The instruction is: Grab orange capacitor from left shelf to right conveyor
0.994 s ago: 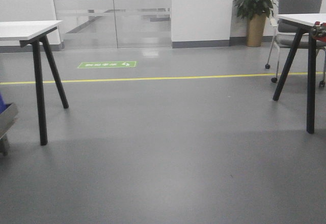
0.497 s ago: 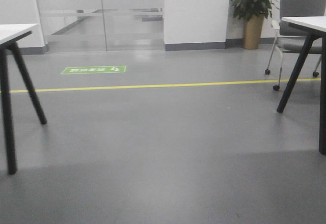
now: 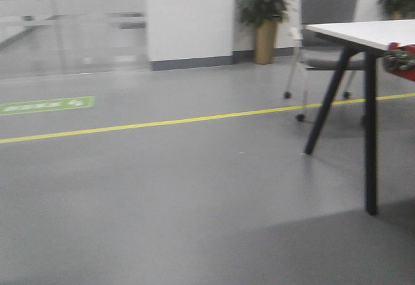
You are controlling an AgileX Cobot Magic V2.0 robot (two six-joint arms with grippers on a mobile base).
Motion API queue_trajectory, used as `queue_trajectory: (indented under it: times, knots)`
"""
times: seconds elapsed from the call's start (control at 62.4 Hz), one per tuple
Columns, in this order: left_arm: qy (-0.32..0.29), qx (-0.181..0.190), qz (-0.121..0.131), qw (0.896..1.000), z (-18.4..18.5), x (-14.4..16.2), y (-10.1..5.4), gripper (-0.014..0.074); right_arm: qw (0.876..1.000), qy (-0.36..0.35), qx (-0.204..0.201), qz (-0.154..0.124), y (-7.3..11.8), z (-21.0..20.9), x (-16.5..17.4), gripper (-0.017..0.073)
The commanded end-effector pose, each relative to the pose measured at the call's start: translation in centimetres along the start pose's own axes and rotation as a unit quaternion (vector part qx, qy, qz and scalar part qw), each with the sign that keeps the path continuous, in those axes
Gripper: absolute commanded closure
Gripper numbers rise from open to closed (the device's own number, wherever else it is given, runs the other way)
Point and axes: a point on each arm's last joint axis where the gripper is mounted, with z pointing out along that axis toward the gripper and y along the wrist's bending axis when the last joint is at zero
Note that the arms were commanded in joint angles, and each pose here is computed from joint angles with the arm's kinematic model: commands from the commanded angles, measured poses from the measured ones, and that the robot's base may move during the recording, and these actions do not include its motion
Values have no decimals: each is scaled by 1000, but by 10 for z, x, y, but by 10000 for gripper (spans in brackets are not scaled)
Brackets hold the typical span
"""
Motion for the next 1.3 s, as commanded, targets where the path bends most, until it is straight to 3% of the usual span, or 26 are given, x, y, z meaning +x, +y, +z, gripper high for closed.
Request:
queue_trajectory:
  times: [0.0,1.282]
  knots:
    - [-43,2,-3,999,0,-10,0,699,999,-50,-14,-10,4,0,-16,502]
    - [-43,2,-3,999,0,-10,0,699,999,-50,-14,-10,4,0,-16,502]
